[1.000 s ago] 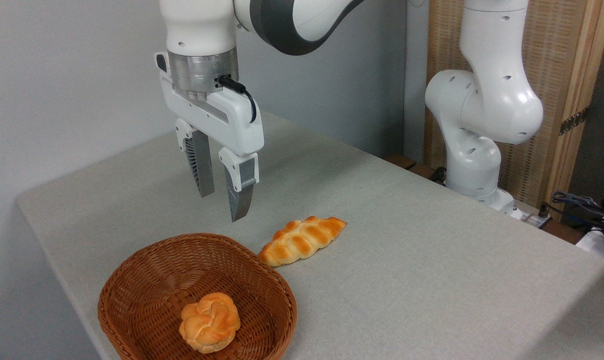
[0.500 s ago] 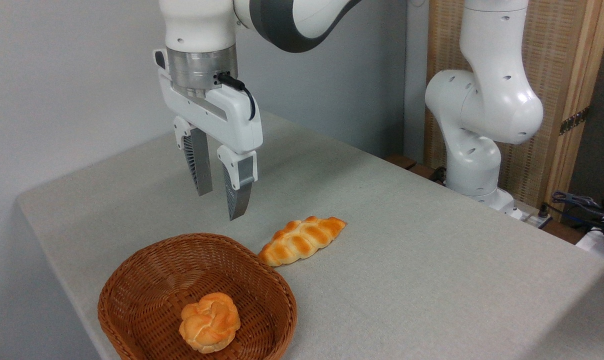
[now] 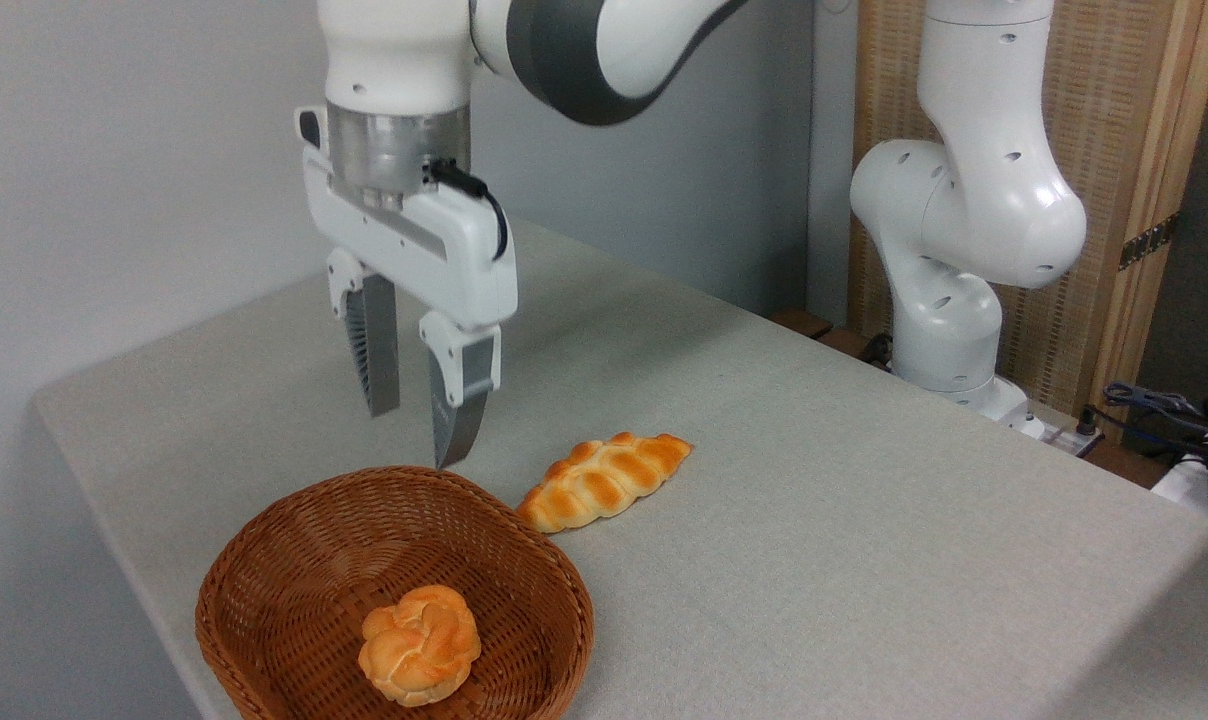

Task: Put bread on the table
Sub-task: 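Lower the open gripper into the basket around the round bun, then close the gripper on the round bun inside the basket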

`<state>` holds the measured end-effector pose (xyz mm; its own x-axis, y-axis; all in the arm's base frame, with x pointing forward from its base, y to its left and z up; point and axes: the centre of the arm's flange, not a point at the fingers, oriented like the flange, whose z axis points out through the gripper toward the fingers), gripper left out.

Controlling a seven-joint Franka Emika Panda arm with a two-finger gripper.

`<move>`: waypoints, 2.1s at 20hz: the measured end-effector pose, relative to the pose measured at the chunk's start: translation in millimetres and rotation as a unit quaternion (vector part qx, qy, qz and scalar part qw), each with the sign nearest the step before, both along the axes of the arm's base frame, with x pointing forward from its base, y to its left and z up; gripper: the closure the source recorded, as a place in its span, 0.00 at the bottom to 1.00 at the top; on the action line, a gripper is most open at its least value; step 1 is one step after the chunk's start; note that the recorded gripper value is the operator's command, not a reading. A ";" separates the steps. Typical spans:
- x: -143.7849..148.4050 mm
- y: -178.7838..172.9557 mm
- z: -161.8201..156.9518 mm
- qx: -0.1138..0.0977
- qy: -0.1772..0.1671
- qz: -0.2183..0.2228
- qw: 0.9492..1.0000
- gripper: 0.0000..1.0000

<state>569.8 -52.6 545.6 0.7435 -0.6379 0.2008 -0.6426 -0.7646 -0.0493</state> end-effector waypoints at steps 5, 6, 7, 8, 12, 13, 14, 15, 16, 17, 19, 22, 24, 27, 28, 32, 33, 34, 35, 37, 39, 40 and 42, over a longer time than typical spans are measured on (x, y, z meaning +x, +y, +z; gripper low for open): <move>24.6 41.0 -30.2 0.008 -0.018 0.014 1.000 0.00; 28.1 47.3 -35.4 0.010 -0.020 0.019 1.000 0.00; 31.2 52.2 -41.2 0.011 -0.020 0.024 0.999 0.00; 34.2 57.1 -47.5 0.013 -0.020 0.028 0.999 0.00; 43.6 67.4 -77.2 0.035 -0.004 0.029 0.999 0.00; 45.8 67.0 -84.7 0.037 0.000 0.028 0.999 0.00; 48.5 66.7 -91.7 0.038 0.001 0.027 0.999 0.00; 51.1 66.3 -98.2 0.040 0.001 0.027 0.999 0.00; 53.4 66.0 -104.6 0.041 0.002 0.027 0.999 0.00; 55.2 65.5 -110.8 0.042 0.004 0.026 0.999 0.00; 58.8 62.6 -120.2 0.043 0.003 0.024 0.999 0.00; 61.7 57.4 -128.6 0.044 0.003 0.020 0.999 0.00; 62.9 53.7 -131.7 0.044 0.002 0.017 0.999 0.00; 64.5 51.4 -133.1 0.045 -0.002 0.016 0.999 0.36; 65.0 51.1 -133.3 0.045 -0.004 0.016 0.999 0.49; 65.8 46.1 -134.6 0.045 -0.006 0.012 0.999 0.56; 65.8 45.4 -134.8 0.045 -0.006 0.011 0.999 0.56; 65.9 45.0 -135.0 0.045 -0.006 0.010 0.999 0.56; 65.9 44.2 -135.3 0.045 -0.006 0.010 0.999 0.56; 66.0 39.0 -135.3 0.044 -0.006 0.005 0.999 0.55; 66.2 35.7 -134.9 0.043 -0.007 0.003 0.999 0.54; 66.2 35.2 -134.8 0.043 -0.007 0.002 0.999 0.54; 66.2 33.5 -134.9 0.043 -0.007 0.001 0.999 0.54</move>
